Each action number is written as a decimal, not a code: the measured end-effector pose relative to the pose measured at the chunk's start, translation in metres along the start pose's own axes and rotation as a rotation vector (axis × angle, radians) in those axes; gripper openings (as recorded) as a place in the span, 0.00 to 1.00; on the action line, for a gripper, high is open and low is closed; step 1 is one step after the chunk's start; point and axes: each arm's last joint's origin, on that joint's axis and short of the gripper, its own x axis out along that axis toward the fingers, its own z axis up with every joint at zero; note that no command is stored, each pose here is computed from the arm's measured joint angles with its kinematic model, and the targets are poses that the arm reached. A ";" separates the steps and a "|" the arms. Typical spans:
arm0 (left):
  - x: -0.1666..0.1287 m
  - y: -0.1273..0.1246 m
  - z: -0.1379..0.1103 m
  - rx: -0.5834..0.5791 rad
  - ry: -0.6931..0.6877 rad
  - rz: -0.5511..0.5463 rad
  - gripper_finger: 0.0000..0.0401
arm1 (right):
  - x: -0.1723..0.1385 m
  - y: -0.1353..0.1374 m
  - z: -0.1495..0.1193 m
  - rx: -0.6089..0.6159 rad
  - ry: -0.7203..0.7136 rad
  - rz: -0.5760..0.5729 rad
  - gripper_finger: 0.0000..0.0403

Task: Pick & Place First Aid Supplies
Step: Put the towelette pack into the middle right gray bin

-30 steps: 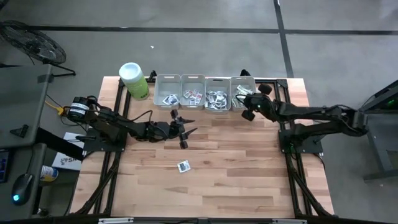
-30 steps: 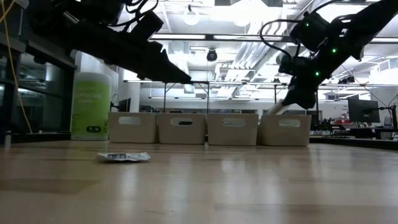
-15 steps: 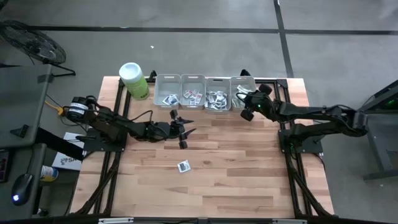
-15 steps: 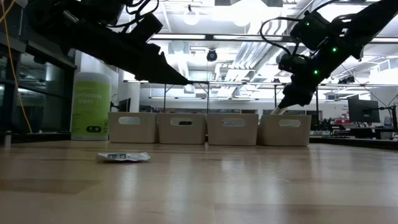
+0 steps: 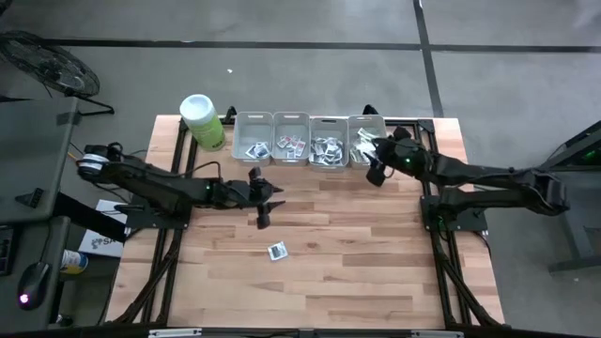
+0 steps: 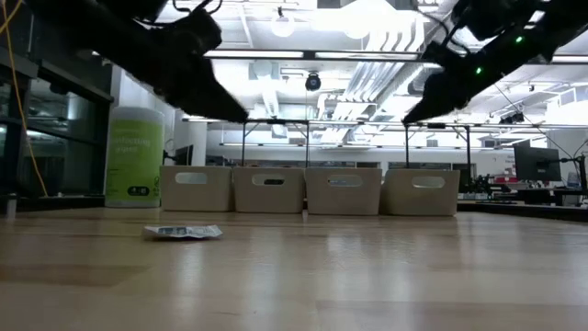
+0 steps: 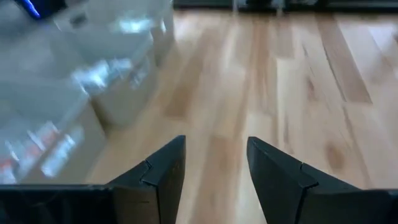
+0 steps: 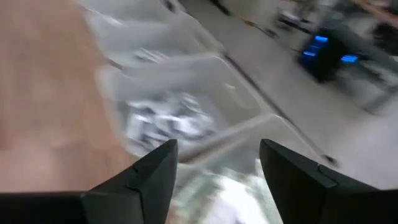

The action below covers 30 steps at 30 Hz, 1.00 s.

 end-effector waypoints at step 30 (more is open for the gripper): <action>-0.035 -0.063 -0.035 0.187 0.296 -0.366 0.42 | -0.034 0.052 -0.001 0.031 -0.081 0.434 0.55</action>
